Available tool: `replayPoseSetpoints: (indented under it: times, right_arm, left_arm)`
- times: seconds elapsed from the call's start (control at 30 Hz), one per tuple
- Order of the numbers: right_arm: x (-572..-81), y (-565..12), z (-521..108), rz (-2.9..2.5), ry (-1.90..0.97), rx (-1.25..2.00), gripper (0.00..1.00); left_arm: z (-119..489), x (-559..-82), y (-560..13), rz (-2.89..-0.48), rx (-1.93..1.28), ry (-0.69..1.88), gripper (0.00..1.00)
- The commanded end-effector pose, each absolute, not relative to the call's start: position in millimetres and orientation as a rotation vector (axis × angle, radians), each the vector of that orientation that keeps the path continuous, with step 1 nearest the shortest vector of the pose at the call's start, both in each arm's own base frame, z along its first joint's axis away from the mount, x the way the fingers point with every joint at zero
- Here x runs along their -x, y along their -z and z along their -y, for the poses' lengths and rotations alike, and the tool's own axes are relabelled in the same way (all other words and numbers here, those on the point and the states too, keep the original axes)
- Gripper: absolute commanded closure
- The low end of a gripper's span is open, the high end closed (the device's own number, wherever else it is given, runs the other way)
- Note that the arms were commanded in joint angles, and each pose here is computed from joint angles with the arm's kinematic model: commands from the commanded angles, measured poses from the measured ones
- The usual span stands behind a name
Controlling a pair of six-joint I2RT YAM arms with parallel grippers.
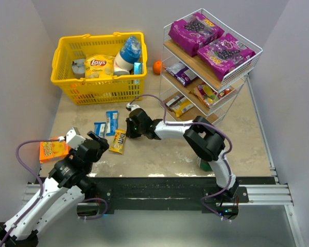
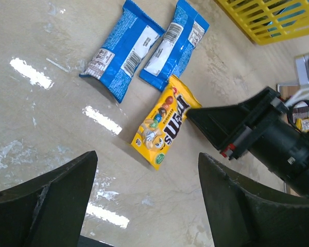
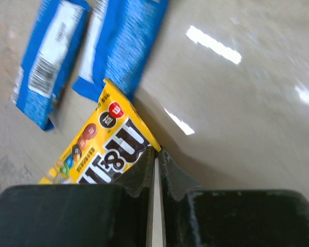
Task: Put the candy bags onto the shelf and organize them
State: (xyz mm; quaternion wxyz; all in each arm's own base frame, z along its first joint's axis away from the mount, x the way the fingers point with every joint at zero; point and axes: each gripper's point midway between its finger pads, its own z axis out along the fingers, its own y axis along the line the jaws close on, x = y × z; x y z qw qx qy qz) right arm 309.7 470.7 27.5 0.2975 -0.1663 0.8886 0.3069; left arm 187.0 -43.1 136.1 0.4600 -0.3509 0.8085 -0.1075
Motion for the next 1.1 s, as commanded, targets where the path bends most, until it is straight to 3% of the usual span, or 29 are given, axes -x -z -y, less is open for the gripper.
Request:
replayPoseSetpoints:
  times: [0.0, 0.3, 0.33, 0.37, 0.47, 0.53, 0.87, 1.07]
  right_arm:
    - [-317.2, -42.6, -423.2, -2.357, -0.620, 0.206, 0.97]
    - [-286.3, -56.0, -358.1, -2.349, -0.462, -0.052, 0.97]
    - [-279.9, -50.7, -351.1, -2.367, -0.441, -0.063, 0.92]
    - [-274.2, -51.7, -351.1, -2.372, -0.442, -0.051, 0.76]
    - [-261.9, -58.8, -344.2, -2.370, -0.394, -0.027, 0.43]
    - [-257.9, -66.9, -342.7, -2.359, -0.400, -0.013, 0.39]
    - [-268.5, -98.0, -362.0, -2.272, -0.455, 0.107, 0.64]
    - [-282.6, -80.0, -382.4, -2.299, -0.434, 0.164, 0.71]
  left_arm:
    - [52.7, -194.0, -132.1, -1.986, 0.856, 0.312, 0.15]
    - [87.6, -199.4, -95.8, -2.104, 0.805, 0.420, 0.15]
    - [96.6, -202.3, -96.0, -2.107, 0.794, 0.470, 0.15]
    - [99.6, -200.9, -85.5, -2.133, 0.777, 0.472, 0.16]
    - [119.0, -203.4, -72.6, -2.169, 0.721, 0.558, 0.21]
    - [131.5, -207.9, -70.8, -2.167, 0.701, 0.626, 0.23]
    - [154.2, -227.0, -64.6, -2.078, 0.551, 0.742, 0.32]
    - [159.7, -225.5, -52.6, -2.090, 0.521, 0.769, 0.34]
